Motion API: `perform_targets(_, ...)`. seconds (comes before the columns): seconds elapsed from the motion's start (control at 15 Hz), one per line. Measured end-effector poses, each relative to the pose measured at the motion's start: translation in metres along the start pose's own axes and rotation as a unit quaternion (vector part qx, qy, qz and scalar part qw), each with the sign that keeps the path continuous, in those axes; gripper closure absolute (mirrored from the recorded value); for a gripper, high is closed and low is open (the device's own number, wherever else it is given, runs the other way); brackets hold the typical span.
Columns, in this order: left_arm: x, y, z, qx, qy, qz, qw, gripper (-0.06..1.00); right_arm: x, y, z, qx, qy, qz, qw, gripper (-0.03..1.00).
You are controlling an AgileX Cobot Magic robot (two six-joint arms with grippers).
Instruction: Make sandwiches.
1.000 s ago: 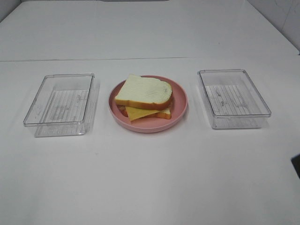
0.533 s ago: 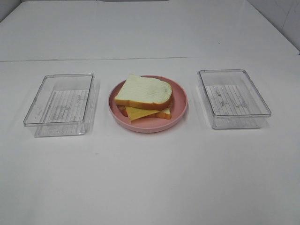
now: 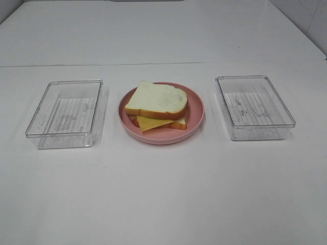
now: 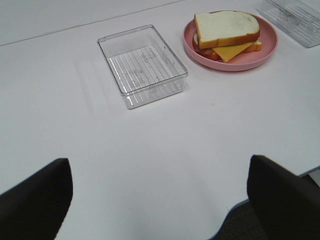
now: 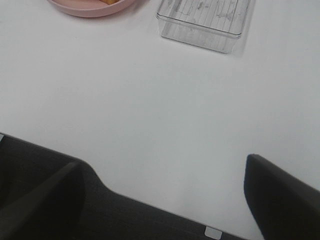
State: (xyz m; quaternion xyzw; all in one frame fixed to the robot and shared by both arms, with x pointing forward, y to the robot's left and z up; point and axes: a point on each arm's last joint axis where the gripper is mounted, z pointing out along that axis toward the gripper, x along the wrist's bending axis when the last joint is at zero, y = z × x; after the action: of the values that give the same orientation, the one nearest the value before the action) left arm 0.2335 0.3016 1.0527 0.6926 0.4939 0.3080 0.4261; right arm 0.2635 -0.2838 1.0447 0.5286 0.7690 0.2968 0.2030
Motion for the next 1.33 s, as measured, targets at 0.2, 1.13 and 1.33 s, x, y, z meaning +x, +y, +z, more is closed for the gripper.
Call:
perform_targets(0.2, 0.0, 0.0, 0.0, 0.0, 0.0, 0.0, 1.0, 0.05, 0.0, 0.0, 0.0, 0.0, -0.001, -0.001, 1.0, 0.15)
perform_targets(1.13, -0.002, 0.0, 0.0, 0.001, 0.126, -0.063, 0.99, 0.05, 0.006, -0.019, -0.021, -0.104, -0.083, 0.068, 0.989, 0.15)
perform_targets(1.33, -0.002, 0.0, 0.0, 0.001, 0.126, -0.063, 0.99, 0.05, 0.009, -0.025, -0.026, -0.133, -0.088, 0.063, 0.985, 0.15)
